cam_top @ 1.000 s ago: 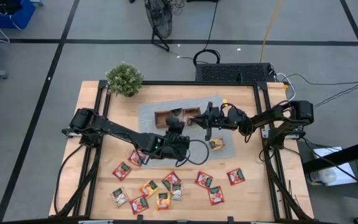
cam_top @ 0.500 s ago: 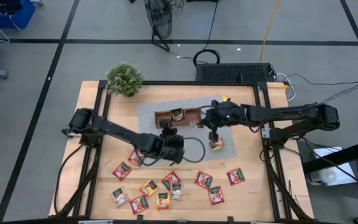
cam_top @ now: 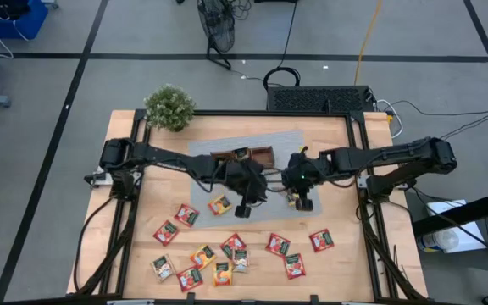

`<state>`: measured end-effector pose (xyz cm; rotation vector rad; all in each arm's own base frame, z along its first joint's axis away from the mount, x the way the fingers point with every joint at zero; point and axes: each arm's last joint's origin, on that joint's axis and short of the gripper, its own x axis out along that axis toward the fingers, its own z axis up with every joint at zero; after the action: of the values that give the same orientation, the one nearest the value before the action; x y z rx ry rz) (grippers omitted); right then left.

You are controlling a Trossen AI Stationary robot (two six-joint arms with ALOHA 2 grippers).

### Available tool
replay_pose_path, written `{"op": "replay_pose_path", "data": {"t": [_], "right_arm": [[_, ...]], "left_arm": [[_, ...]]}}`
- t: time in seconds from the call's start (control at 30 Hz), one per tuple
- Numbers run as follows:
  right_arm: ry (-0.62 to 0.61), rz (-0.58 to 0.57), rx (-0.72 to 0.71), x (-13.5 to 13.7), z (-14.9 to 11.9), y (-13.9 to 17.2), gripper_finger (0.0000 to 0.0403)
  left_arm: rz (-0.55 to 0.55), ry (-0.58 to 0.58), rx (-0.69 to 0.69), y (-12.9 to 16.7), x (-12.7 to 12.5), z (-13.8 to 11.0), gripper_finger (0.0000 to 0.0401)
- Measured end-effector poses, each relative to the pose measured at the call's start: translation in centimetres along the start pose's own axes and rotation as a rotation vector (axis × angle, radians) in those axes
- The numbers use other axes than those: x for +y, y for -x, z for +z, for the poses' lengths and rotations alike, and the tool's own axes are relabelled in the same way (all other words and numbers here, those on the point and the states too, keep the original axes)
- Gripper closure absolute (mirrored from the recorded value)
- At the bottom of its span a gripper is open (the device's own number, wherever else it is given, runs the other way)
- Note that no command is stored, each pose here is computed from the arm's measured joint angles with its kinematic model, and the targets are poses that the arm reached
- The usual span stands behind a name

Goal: Pick & Place Tea
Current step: Put the brown tea bag into the middle section of the wooden organizer

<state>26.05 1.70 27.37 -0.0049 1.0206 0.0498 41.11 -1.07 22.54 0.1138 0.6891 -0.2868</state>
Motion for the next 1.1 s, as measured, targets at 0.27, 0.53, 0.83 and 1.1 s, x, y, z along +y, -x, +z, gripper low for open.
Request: {"op": "replay_pose_path", "data": {"t": [0.27, 0.53, 0.83, 1.1], "right_arm": [[0.041, 0.033, -0.044, 1.5, -0.6, -1.2, 0.0403], [0.064, 0.038, -0.112, 1.7, -0.1, -1.3, 0.0403], [0.067, 0.047, -0.122, 1.9, 0.0, -1.3, 0.0403], [0.074, 0.049, -0.128, 1.9, 0.1, -1.3, 0.0403]], "left_arm": [[-0.157, 0.005, -0.177, 0.2, 0.1, 1.4, 0.0354], [-0.052, -0.010, -0.261, 0.0, -1.3, 2.7, 0.0354], [0.112, 0.085, -0.197, 0.1, 0.2, 2.1, 0.0323], [0.118, 0.093, -0.183, 0.1, 0.2, 1.9, 0.0228]]}}
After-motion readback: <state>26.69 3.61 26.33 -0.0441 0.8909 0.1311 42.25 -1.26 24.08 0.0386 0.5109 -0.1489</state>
